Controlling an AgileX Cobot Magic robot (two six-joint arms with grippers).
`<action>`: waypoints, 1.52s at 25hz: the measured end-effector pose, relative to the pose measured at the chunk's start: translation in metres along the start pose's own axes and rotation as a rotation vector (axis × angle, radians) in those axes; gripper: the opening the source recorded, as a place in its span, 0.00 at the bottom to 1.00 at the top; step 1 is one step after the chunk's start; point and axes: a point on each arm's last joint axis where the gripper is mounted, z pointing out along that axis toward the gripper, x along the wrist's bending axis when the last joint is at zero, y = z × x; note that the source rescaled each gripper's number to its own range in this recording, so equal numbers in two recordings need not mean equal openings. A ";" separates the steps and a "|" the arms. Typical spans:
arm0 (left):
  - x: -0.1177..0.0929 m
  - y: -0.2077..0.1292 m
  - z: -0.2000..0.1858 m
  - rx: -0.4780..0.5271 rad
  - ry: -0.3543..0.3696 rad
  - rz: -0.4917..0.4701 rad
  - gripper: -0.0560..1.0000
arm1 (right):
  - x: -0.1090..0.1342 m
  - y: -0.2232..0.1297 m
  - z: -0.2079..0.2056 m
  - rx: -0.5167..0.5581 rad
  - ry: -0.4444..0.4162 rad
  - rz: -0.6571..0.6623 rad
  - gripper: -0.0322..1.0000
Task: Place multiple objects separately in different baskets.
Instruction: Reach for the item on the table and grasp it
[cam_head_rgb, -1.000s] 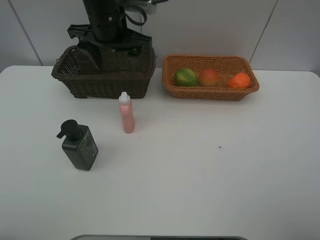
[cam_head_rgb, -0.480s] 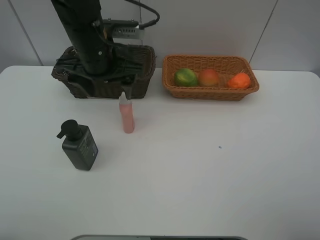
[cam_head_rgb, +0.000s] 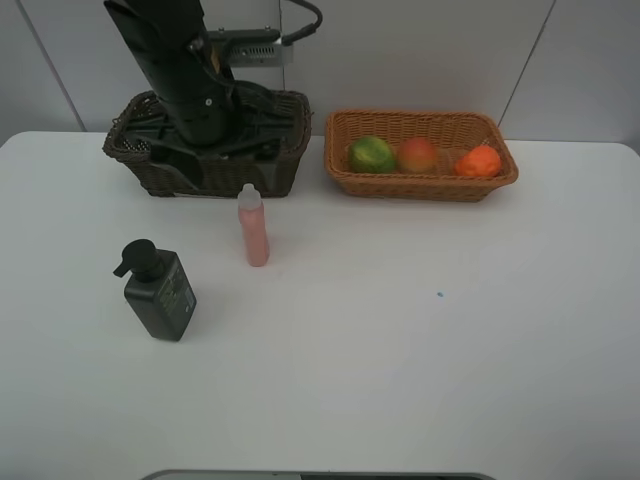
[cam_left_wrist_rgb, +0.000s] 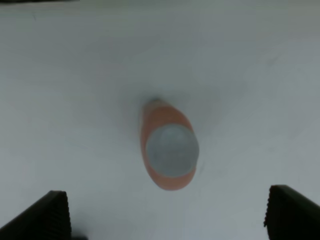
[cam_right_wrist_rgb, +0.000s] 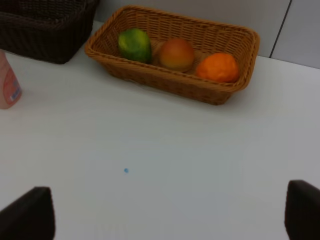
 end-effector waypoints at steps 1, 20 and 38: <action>0.000 0.000 0.002 0.003 0.001 0.000 1.00 | 0.000 0.000 0.000 0.000 0.000 0.000 0.99; -0.002 -0.003 0.072 0.075 0.055 0.041 1.00 | 0.000 0.000 0.000 0.000 0.000 0.000 0.99; 0.002 0.000 0.083 0.060 0.046 0.029 0.44 | 0.000 0.000 0.000 0.000 0.000 0.000 0.99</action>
